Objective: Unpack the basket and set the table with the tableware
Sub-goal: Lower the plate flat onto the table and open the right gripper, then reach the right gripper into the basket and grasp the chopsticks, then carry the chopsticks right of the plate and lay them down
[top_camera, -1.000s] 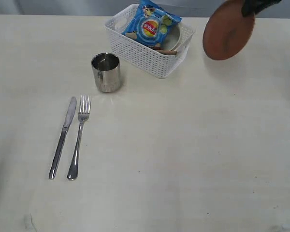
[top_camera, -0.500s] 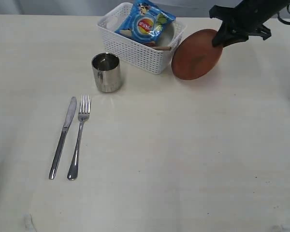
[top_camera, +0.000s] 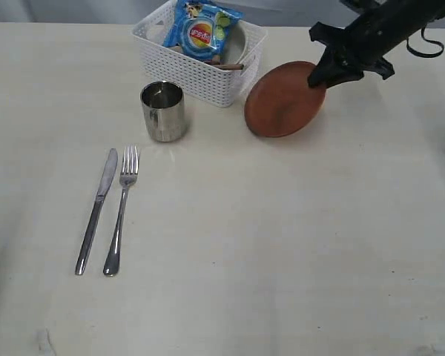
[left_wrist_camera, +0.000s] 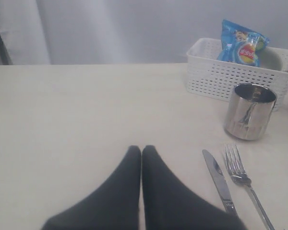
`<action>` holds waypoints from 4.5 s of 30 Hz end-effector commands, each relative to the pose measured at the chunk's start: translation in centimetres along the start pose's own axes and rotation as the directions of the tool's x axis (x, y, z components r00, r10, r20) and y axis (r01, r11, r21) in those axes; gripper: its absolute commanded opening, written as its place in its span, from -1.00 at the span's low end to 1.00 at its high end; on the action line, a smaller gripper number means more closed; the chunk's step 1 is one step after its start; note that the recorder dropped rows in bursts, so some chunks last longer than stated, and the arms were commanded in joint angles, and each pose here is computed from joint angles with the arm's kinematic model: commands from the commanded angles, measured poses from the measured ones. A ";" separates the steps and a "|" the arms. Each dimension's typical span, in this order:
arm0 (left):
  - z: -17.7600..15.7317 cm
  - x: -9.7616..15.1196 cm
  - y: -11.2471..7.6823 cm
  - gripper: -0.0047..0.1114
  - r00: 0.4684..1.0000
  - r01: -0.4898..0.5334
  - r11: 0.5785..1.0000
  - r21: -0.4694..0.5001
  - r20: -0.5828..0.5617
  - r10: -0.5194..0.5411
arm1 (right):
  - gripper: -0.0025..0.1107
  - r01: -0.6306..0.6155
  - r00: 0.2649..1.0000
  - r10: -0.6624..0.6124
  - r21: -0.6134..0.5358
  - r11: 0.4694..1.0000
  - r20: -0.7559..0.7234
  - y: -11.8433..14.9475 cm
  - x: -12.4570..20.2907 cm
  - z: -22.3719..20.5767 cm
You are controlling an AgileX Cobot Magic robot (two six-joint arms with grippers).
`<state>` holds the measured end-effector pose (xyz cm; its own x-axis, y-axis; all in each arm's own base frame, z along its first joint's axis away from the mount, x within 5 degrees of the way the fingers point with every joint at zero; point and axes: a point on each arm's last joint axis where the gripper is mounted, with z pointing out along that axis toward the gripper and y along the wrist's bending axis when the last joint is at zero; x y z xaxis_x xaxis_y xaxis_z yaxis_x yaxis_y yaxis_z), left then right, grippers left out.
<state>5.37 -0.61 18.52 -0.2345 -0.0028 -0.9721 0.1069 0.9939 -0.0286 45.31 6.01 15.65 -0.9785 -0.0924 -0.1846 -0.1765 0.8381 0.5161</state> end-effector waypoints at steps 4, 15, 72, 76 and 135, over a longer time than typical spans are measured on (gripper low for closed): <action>0.0 0.1 0.0 -0.92 1.000 0.001 1.000 -0.002 0.003 -0.001 | -0.96 0.019 0.991 -0.014 0.039 0.999 -0.133 -0.2 1.3 -1.2; 0.0 0.1 0.0 -0.92 1.000 0.001 1.000 -0.002 0.003 -0.001 | -0.96 -0.036 0.986 0.034 -0.004 0.999 -0.162 -1.2 1.4 2.2; 0.0 0.1 0.0 -0.92 1.000 0.001 1.000 -0.002 0.003 -0.001 | -0.79 0.801 0.578 -0.764 0.375 0.466 -0.286 18.1 -0.7 6.2; 0.0 0.1 0.0 -0.92 1.000 0.001 1.000 -0.002 0.003 -0.001 | -0.96 0.808 0.567 -0.764 0.386 0.445 -0.307 18.0 -0.8 5.9; 0.0 0.1 0.0 -0.92 1.000 0.001 1.000 -0.002 0.003 -0.001 | -0.96 0.094 0.993 -0.118 0.612 0.785 -0.001 -2.0 15.7 -4.6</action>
<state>5.37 -0.61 18.52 -0.2345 -0.0028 -0.9721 0.1069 0.9939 -0.0286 30.03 0.39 17.05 -0.9541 -0.2111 -0.2123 -0.1837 0.9727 -0.1415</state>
